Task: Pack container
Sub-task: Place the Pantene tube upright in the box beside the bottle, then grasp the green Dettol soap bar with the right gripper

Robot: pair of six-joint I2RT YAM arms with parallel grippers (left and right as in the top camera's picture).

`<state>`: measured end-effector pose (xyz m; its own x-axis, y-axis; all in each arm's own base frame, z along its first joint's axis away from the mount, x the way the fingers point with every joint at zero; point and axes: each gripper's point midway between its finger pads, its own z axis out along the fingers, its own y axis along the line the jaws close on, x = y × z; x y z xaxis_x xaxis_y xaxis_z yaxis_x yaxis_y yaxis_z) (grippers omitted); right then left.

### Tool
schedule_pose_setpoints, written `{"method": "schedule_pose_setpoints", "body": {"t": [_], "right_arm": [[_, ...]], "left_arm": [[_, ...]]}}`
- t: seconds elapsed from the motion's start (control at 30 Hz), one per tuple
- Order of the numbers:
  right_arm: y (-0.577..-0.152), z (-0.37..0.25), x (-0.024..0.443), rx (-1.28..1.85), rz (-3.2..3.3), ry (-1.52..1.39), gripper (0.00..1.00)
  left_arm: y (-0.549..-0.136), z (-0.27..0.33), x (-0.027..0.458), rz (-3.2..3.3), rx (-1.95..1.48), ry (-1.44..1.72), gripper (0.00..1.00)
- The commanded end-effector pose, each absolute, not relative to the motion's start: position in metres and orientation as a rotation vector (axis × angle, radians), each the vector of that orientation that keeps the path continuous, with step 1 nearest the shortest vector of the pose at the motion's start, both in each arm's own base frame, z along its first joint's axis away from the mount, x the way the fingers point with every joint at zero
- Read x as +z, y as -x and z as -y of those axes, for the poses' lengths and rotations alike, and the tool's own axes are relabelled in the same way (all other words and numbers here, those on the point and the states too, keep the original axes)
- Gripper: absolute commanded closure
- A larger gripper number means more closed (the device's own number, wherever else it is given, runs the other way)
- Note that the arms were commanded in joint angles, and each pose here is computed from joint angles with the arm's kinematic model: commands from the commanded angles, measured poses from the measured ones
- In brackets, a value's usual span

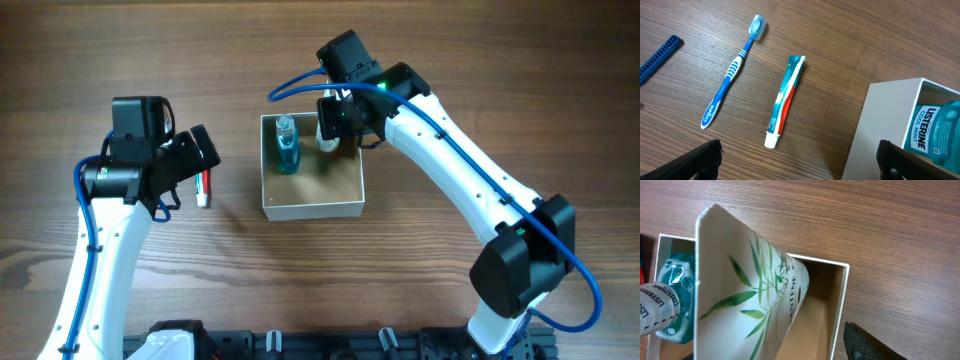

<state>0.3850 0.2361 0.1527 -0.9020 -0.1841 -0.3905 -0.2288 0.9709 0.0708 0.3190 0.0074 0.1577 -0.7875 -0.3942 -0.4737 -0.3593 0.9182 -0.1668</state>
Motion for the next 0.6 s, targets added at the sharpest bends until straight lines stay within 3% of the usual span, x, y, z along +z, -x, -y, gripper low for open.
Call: {"method": "schedule_pose_setpoints", "body": {"t": [0.0, 0.1, 0.23, 0.4, 0.57], "right_arm": [[-0.386, -0.237, 0.216, 0.226, -2.58, 0.35, 0.36], [-0.388, -0.214, 0.286, 0.21, -2.406, 0.237, 0.36], [-0.376, -0.12, 0.347, 0.084, -2.256, -0.221, 0.32], [-0.323, 0.016, 0.324, -0.091, -2.3, -0.881, 0.27], [-0.282, 0.093, 0.259, -0.167, -2.43, -1.25, 0.22]], "left_arm": [[-0.323, -0.012, 0.165, -2.541, -0.066, 0.529, 0.0], [-0.323, -0.012, 0.165, -2.541, -0.066, 0.529, 0.0], [-0.323, -0.012, 0.165, -2.541, -0.066, 0.529, 0.0], [-0.323, -0.012, 0.165, -2.541, -0.066, 0.529, 0.0], [-0.323, -0.012, 0.165, -2.541, -0.067, 0.529, 0.0]]}}
